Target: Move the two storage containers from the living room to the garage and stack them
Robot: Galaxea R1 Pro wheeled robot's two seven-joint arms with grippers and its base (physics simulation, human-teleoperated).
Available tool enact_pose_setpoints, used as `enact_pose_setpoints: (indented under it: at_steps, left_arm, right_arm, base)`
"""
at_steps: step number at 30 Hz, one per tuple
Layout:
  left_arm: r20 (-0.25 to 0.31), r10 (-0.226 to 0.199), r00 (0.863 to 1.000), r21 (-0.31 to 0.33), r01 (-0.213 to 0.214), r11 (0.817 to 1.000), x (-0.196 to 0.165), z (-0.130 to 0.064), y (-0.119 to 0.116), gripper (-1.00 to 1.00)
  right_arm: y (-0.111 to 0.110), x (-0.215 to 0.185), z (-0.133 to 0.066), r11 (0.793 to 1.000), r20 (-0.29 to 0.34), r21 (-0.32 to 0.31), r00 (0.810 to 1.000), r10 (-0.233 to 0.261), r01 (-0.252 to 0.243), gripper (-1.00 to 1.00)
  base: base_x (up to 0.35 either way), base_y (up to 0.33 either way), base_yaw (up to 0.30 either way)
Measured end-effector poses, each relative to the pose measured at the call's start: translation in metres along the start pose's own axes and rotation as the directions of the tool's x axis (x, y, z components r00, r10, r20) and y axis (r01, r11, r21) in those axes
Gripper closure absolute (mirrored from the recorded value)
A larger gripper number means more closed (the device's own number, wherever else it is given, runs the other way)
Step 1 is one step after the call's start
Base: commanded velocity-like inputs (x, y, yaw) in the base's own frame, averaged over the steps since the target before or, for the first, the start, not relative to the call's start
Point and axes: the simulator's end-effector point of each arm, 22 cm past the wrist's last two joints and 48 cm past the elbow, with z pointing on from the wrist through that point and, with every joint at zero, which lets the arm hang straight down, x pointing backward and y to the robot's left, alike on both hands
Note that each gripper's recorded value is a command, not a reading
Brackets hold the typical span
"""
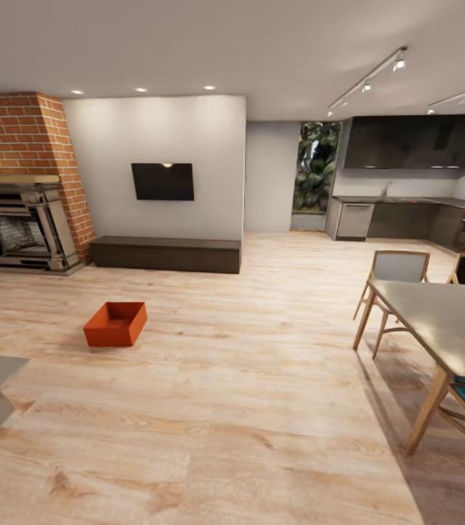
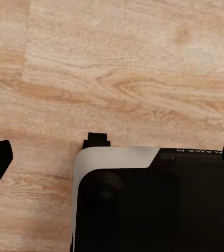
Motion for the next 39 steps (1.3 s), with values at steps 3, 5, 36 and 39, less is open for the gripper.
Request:
enact_pose_setpoints:
  at_steps: [3,5,36,39]
  left_arm:
    - [0.000,0.000,1.000,0.000,0.000,1.000,0.0001,0.0000,0.0000,-1.00]
    - [0.000,0.000,1.000,0.000,0.000,1.000,0.0001,0.0000,0.0000,-1.00]
    - [0.000,0.000,1.000,0.000,0.000,1.000,0.0000,0.0000,0.0000,-1.00]
    - [0.001,0.000,1.000,0.000,0.000,1.000,-0.0001,0.0000,0.0000,-1.00]
  right_arm:
    - [0.0000,-0.0001,0.0000,1.000,0.000,0.000,1.000,0.000,0.000,-1.00]
    - [0.0000,-0.0001,0.0000,1.000,0.000,0.000,1.000,0.000,0.000,-1.00]
    - [0.0000,-0.0001,0.0000,1.000,0.000,0.000,1.000,-0.002,0.002,-1.00]
    - [0.0000,0.0000,0.0000,1.000,0.000,0.000,1.000,-0.002,0.002,-1.00]
  base:
    - [0.322,0.000,0.000]
    - [0.322,0.000,0.000]
    - [0.322,0.000,0.000]
    - [0.322,0.000,0.000]
